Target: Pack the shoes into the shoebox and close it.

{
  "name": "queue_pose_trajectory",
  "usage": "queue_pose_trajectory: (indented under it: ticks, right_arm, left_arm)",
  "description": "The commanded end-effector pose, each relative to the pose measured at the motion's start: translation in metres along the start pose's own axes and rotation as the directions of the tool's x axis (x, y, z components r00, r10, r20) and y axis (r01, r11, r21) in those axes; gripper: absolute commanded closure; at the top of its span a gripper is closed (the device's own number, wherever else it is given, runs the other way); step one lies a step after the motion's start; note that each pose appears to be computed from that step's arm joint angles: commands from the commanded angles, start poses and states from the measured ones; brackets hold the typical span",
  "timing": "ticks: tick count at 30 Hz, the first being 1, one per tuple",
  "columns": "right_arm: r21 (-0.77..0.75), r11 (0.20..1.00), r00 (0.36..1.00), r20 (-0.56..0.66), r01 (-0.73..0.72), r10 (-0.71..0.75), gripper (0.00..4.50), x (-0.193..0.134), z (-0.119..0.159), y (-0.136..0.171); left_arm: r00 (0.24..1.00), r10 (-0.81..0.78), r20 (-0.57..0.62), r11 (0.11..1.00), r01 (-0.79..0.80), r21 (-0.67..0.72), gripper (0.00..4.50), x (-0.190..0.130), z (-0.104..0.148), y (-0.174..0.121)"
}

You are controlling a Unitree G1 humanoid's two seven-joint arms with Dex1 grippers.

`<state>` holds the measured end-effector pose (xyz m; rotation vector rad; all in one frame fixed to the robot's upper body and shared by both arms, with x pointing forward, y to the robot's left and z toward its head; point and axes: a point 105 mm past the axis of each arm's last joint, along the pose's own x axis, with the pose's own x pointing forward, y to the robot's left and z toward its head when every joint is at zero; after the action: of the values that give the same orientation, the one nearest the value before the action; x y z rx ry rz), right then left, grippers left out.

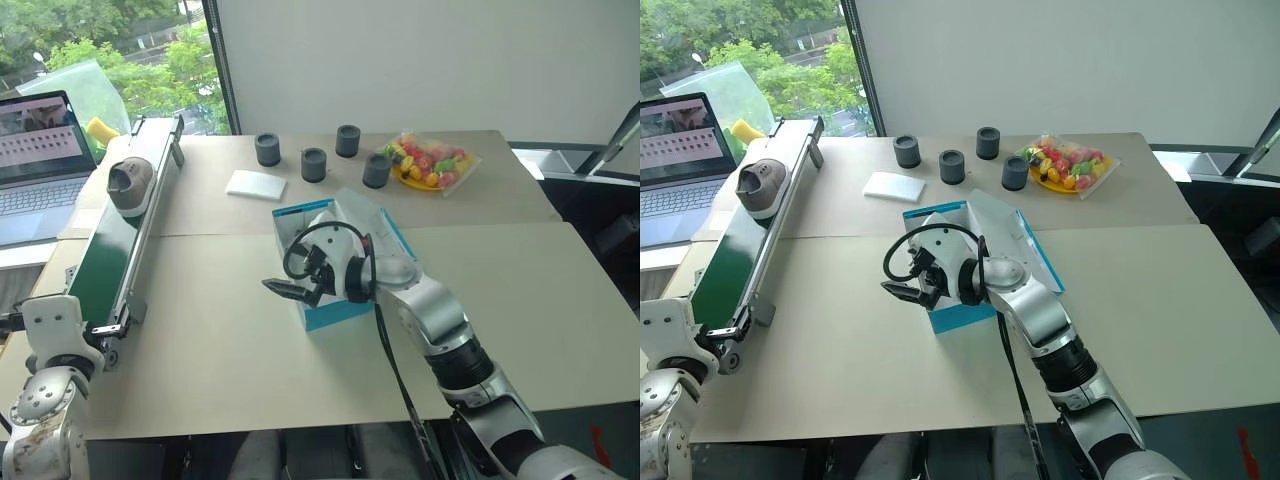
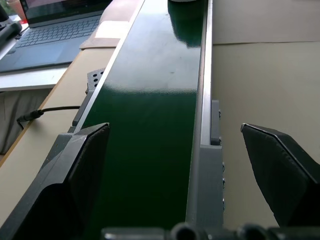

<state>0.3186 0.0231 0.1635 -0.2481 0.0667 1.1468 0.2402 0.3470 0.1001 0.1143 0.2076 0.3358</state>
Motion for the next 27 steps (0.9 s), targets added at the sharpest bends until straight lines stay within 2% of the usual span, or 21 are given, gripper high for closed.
queue_pose_trajectory:
  ticks: [1,27]
  right_arm:
    - [-0.051,0.999,0.999,0.049,0.015,-0.013,0.03,-0.001,0.015,-0.001]
    - [-0.039,0.999,0.998,0.06,0.028,-0.026,0.03,-0.002,0.017,-0.001]
  left_arm:
    - [0.999,0.014,0.03,1.0,-0.014,-0.007,0.0,-0.001,0.008,0.005]
    - [0.999,0.054,-0.006,0.998,-0.054,-0.024,0.0,0.002,0.003,0.018]
